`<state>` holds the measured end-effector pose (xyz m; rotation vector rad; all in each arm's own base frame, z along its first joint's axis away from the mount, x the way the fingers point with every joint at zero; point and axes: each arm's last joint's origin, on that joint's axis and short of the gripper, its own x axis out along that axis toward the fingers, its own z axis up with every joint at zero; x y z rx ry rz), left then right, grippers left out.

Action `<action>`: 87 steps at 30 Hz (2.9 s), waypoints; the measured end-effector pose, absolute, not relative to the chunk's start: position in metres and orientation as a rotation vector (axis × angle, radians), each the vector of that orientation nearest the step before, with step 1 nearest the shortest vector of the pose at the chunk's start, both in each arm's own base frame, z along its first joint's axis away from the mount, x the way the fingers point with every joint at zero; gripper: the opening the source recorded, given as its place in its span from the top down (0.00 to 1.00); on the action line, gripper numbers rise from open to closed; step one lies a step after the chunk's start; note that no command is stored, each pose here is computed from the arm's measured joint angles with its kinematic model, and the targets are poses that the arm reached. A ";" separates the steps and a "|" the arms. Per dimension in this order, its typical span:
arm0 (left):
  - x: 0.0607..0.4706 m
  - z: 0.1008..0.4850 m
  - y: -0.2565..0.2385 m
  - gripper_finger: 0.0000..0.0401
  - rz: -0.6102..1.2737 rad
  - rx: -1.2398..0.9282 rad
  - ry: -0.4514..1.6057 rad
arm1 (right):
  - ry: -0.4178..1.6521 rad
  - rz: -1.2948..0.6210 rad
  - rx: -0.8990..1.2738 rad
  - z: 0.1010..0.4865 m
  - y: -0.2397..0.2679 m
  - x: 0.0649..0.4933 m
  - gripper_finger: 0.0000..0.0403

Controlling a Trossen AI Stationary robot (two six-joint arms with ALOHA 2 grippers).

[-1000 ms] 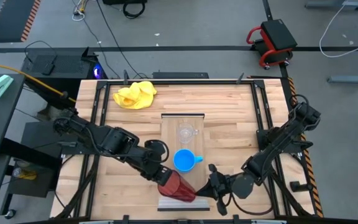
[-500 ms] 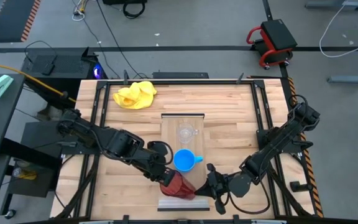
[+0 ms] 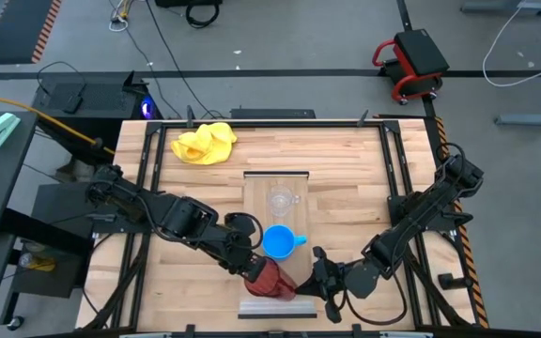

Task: Stack small to large cups/mugs on shelf
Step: Put the red cup on the shelf

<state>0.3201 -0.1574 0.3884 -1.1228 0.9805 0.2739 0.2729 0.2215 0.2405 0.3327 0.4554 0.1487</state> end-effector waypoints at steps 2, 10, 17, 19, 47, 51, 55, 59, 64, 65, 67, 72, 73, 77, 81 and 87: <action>0.321 0.389 -0.158 0.97 0.267 -1.121 0.976 | 0.457 0.147 0.333 0.240 0.221 0.274 1.00; 0.325 0.394 -0.160 0.89 0.183 -1.120 0.935 | 0.477 0.141 0.318 0.237 0.219 0.274 1.00; 0.328 0.398 -0.162 0.84 0.125 -1.120 0.901 | 0.491 0.119 0.306 0.235 0.217 0.274 1.00; 0.328 0.398 -0.162 0.85 0.122 -1.121 0.906 | 0.492 0.119 0.307 0.235 0.217 0.275 1.00; 0.333 0.401 -0.156 0.79 0.081 -1.122 0.891 | 0.512 0.114 0.308 0.233 0.216 0.274 1.00; 0.333 0.401 -0.156 0.79 0.080 -1.117 0.891 | 0.512 0.114 0.308 0.233 0.216 0.274 1.00; 0.331 0.403 -0.155 0.78 0.074 -1.118 0.885 | 0.513 0.114 0.307 0.233 0.216 0.274 1.00; 0.328 0.408 -0.154 0.78 0.053 -1.116 0.866 | 0.524 0.110 0.301 0.232 0.215 0.273 1.00; 0.327 0.412 -0.151 0.78 0.049 -1.118 0.847 | 0.547 0.098 0.298 0.230 0.214 0.272 1.00; 0.327 0.412 -0.151 0.78 0.050 -1.116 0.847 | 0.547 0.096 0.297 0.230 0.214 0.272 1.00; 0.326 0.413 -0.150 0.78 0.043 -1.102 0.843 | 0.546 0.095 0.297 0.230 0.214 0.272 1.00; 0.308 0.424 -0.144 0.80 0.051 -1.086 0.844 | 0.545 0.092 0.307 0.230 0.214 0.272 1.00; 0.301 0.427 -0.143 0.80 0.074 -1.071 0.842 | 0.545 0.090 0.306 0.230 0.214 0.272 1.00; 0.264 0.431 -0.148 0.83 0.219 -0.980 0.855 | 0.546 0.081 0.336 0.230 0.215 0.272 1.00; 0.238 0.426 -0.169 0.85 0.341 -0.928 0.836 | 0.546 0.088 0.345 0.230 0.218 0.269 1.00; 0.227 0.393 -0.209 0.87 0.420 -0.882 0.772 | 0.549 0.092 0.367 0.231 0.221 0.266 1.00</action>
